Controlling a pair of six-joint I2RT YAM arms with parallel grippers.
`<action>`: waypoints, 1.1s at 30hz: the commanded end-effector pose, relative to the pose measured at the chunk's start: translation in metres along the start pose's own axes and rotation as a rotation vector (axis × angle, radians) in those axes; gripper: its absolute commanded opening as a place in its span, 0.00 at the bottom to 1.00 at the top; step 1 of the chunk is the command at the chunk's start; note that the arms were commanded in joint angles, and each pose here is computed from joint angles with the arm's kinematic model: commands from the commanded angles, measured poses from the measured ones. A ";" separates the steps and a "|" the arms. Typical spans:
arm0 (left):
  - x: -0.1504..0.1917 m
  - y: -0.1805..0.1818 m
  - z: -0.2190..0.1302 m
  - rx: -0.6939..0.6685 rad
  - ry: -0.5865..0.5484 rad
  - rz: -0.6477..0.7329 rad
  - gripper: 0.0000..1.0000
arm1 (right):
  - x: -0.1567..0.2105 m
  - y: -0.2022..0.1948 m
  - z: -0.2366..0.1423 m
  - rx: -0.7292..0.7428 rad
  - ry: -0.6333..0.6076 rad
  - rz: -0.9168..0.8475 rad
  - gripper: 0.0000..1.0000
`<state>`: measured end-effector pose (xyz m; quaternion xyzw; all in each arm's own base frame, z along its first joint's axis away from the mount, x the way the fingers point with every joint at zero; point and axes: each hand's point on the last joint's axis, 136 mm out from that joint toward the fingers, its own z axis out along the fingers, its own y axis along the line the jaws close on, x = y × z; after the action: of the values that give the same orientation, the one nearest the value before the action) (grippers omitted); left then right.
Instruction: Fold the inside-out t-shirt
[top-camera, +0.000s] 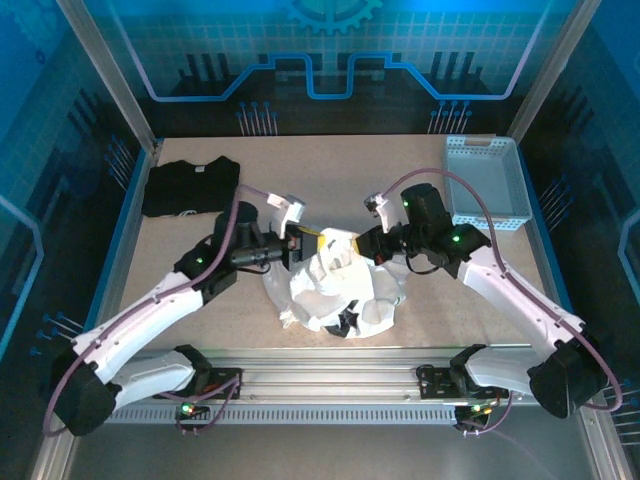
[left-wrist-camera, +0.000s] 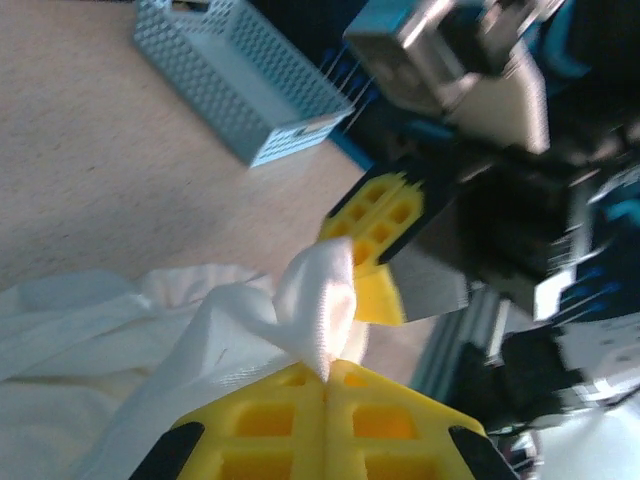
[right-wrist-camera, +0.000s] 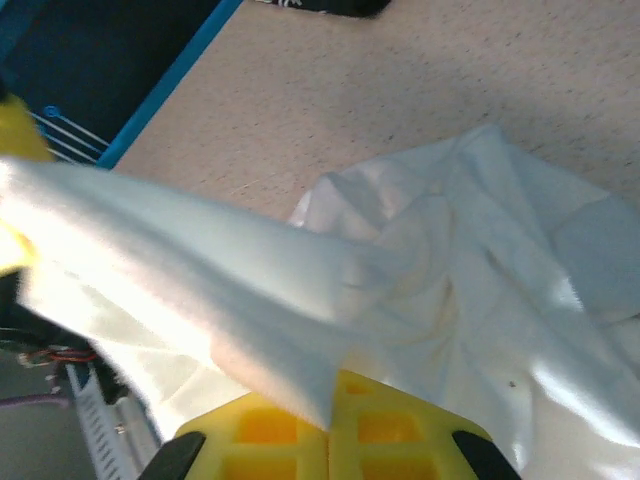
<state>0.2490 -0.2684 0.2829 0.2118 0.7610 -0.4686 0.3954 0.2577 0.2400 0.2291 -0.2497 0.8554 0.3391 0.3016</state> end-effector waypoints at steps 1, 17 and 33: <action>-0.008 -0.042 -0.017 0.265 -0.017 -0.099 0.00 | -0.016 -0.003 -0.008 0.123 -0.047 -0.104 0.09; -0.026 -0.001 -0.023 0.144 -0.101 -0.247 0.00 | -0.007 0.026 -0.028 0.150 -0.039 -0.356 0.38; -0.025 0.000 -0.024 0.126 -0.089 -0.239 0.00 | -0.004 0.087 0.030 -0.104 -0.033 -0.461 0.28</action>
<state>0.2519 -0.2483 0.2918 0.1085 0.7419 -0.5731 0.3307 0.2042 0.3103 0.2456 -0.4605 0.7516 0.3050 0.3604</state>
